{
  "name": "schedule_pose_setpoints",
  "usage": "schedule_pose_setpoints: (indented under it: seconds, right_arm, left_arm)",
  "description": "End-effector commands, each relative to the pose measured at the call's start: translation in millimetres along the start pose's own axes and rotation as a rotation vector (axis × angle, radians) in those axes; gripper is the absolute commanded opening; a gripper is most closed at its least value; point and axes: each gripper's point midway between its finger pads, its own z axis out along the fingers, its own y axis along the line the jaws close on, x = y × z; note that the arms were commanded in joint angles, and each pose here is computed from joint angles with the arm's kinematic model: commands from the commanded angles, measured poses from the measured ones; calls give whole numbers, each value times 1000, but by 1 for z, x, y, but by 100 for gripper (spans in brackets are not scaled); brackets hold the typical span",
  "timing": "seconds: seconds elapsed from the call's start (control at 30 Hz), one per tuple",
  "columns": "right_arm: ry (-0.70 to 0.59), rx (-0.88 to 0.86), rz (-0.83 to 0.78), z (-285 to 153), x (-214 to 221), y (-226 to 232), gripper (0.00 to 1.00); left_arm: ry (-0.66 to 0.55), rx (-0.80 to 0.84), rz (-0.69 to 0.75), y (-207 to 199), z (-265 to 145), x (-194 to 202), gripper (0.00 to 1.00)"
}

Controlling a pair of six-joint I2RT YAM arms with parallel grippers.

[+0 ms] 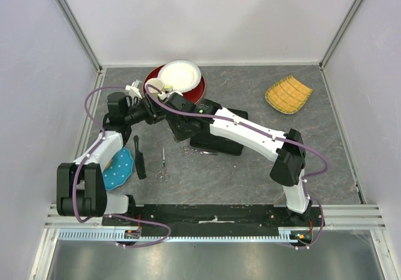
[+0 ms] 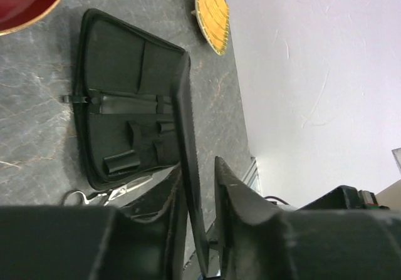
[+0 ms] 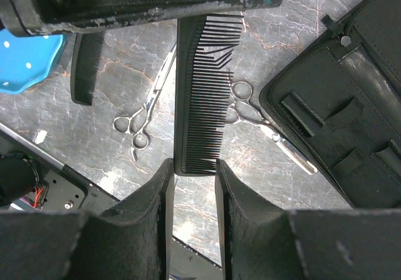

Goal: Sort the hair-cutting tools

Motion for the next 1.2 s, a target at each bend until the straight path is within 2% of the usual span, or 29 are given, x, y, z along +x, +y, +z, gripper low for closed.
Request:
schedule_pose_setpoints:
  seconds: [0.0, 0.07, 0.13, 0.17, 0.23, 0.27, 0.43, 0.6, 0.73, 0.83, 0.87, 1.03, 1.17]
  right_arm:
    - [-85, -27, 0, -25, -19, 1, 30]
    - [-93, -26, -3, -28, -20, 0, 34]
    - [-109, -17, 2, -31, -24, -3, 42]
    - [-119, -15, 8, -34, -27, -4, 56]
    - [-162, -21, 16, -44, -36, -4, 69]
    - [-186, -12, 21, -48, -41, -7, 81]
    - [-305, -37, 76, -83, -73, -20, 96]
    - [-489, -43, 90, -130, -107, -40, 98]
    - [-652, -57, 234, -165, -137, -78, 98]
    - [-769, -155, 324, -188, -151, -90, 98]
    - [-845, -214, 341, -201, -164, -87, 98]
    - [-909, -392, 421, -212, -175, -84, 98]
    - [-974, -574, 392, -232, -193, -60, 90]
  left_arm:
    - [-27, 55, 95, -22, 6, -15, 22]
    - [-23, 54, 98, -21, 7, -16, 10]
    - [-22, 52, 99, -21, 9, -18, 3]
    - [-24, 53, 103, -23, 9, -20, 2]
    - [-31, 49, 108, -26, 9, -25, 2]
    - [-36, 47, 112, -28, 9, -27, 2]
    - [-73, 48, 156, -52, 7, -51, 2]
    - [-136, 118, 216, -105, 5, -92, 2]
    - [-211, 180, 232, -155, 1, -126, 2]
    - [-296, 254, 209, -196, -4, -149, 2]
    - [-321, 283, 204, -209, -6, -154, 2]
    - [-496, 388, 163, -266, -13, -170, 2]
    - [-602, 425, 128, -301, -17, -170, 2]
